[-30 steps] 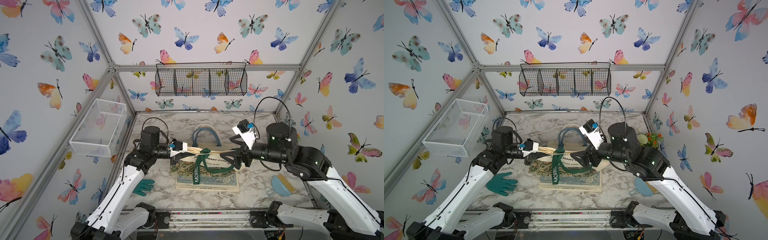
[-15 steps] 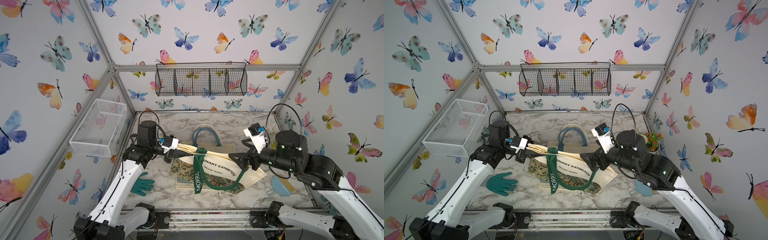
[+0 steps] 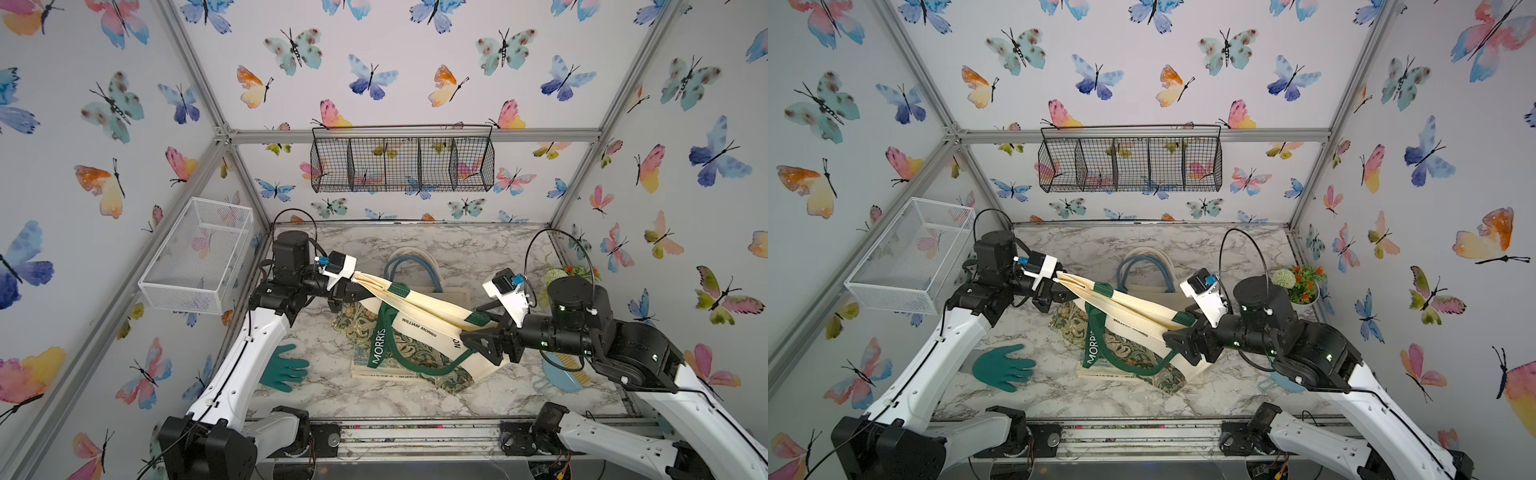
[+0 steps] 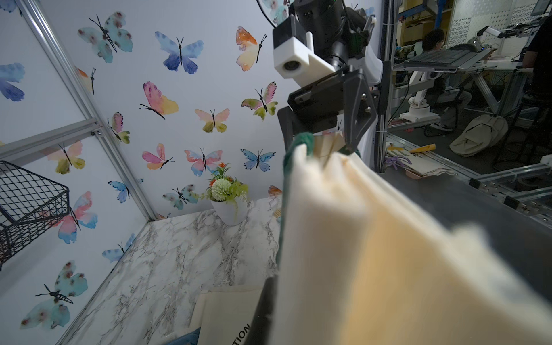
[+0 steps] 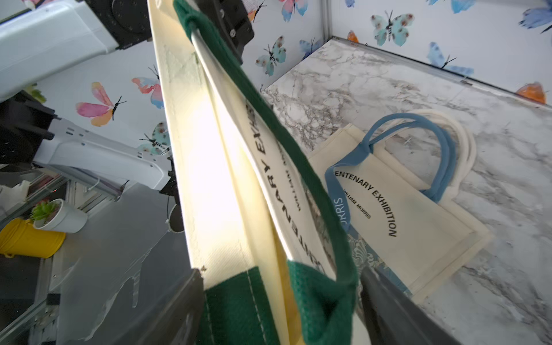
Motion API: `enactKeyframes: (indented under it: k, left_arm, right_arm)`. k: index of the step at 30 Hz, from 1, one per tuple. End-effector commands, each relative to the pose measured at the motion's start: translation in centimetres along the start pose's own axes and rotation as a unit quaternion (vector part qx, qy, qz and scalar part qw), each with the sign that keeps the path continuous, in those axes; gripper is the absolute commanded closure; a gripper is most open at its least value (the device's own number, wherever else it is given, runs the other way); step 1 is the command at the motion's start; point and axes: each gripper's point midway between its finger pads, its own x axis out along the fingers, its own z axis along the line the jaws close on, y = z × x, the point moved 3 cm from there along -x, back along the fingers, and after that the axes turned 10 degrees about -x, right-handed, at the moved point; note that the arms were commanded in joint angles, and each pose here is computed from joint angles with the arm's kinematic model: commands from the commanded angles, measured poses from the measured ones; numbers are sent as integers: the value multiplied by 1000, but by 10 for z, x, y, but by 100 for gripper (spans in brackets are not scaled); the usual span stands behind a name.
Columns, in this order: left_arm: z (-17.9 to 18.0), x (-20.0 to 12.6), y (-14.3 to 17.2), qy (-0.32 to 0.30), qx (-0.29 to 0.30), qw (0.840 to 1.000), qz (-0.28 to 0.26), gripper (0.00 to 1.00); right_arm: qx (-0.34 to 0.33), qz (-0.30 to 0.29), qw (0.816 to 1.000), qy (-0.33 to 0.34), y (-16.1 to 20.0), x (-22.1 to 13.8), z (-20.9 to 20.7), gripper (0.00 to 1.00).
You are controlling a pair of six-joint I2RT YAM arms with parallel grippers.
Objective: Put away the canvas bag
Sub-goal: Press the canvas bag.
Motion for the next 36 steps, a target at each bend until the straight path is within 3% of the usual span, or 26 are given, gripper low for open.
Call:
enactKeyframes:
  k: [1,7,15,21,26,32,33,36]
  left_arm:
    - [-4,-4,-23,27,22,999,-15,100]
    - [17,-4,-10,-1,7,1000,0,100]
    - [20,-4,-9,-3,6,1000,0,100]
    - [22,-3,-10,-6,-1,1000,2,100]
    - [25,-4,-6,-15,-6,1000,5,100]
    - [27,-4,-9,-20,-6,1000,6,100]
    - [27,-4,-9,-21,-6,1000,6,100]
    - [28,-3,-9,-23,-21,1000,6,86]
  right_arm:
    - [26,40,997,-55,20,5,14,16]
    - [29,24,992,-121,13,-7,35,18]
    - [53,69,993,-77,32,4,21,25]
    - [59,111,992,-14,42,10,2,42]
    - [61,116,991,-17,45,10,3,60]
    - [67,122,990,-21,50,9,5,98]
    - [68,121,990,-22,49,8,5,98]
    - [74,103,991,-31,40,7,8,98]
